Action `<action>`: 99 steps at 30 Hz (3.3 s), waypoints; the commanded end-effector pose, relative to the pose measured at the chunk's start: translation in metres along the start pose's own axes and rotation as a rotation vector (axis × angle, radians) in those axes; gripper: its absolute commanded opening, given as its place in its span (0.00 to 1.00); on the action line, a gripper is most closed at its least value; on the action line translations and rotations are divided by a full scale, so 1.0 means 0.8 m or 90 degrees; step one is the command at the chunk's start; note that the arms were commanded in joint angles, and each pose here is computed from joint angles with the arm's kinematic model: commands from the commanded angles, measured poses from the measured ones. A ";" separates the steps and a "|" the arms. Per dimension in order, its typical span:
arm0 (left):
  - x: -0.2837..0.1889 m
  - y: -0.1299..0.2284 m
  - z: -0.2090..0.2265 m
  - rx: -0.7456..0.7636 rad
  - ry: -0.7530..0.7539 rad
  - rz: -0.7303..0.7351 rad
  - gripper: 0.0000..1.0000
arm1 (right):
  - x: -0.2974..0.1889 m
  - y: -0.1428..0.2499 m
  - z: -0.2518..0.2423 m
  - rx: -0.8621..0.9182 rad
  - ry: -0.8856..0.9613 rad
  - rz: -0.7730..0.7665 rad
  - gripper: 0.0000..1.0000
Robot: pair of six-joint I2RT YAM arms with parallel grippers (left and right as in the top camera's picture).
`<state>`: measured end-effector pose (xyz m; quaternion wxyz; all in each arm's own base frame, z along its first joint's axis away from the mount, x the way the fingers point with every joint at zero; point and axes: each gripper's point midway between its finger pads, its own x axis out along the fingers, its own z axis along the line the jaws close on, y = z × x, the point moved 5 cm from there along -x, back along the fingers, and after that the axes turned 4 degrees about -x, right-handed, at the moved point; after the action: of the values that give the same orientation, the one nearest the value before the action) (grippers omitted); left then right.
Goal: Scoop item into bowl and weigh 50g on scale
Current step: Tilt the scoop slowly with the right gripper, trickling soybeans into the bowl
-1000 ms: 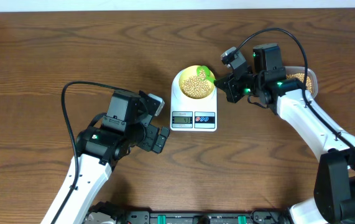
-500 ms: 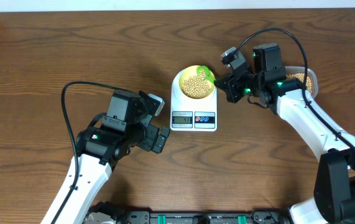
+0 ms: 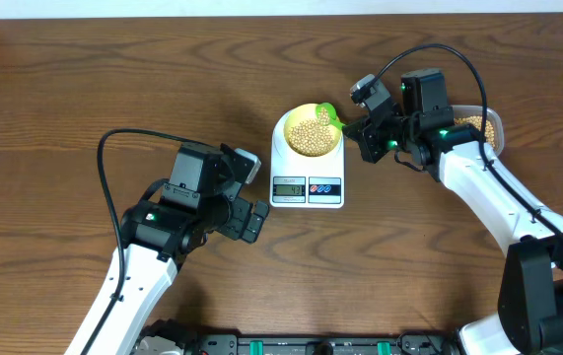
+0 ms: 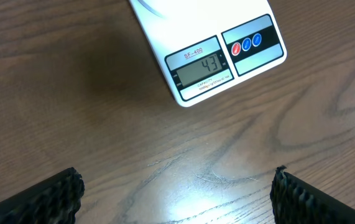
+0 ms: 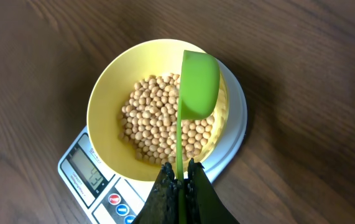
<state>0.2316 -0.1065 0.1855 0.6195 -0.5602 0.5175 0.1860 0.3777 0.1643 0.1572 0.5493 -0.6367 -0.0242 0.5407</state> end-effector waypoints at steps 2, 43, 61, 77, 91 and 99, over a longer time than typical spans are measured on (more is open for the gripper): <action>0.001 0.000 0.002 -0.005 -0.005 0.001 0.98 | -0.012 -0.022 0.012 -0.032 -0.021 -0.032 0.01; 0.001 0.000 0.002 -0.005 -0.005 0.001 0.98 | -0.008 -0.025 0.023 -0.042 -0.040 -0.037 0.01; 0.001 0.000 0.002 -0.005 -0.005 0.001 0.98 | -0.006 -0.024 0.022 -0.045 -0.025 -0.029 0.01; 0.001 0.000 0.002 -0.005 -0.005 0.001 0.98 | 0.002 -0.023 0.035 -0.105 -0.018 -0.014 0.01; 0.001 0.000 0.002 -0.005 -0.005 0.001 0.98 | 0.002 -0.023 0.035 -0.047 -0.019 -0.014 0.01; 0.001 0.000 0.002 -0.005 -0.005 0.001 0.98 | 0.002 -0.023 0.035 -0.046 -0.020 -0.015 0.01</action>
<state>0.2316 -0.1065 0.1855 0.6194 -0.5604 0.5175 0.1861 0.3666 0.1876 0.1560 0.5246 -0.6438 -0.0424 0.5554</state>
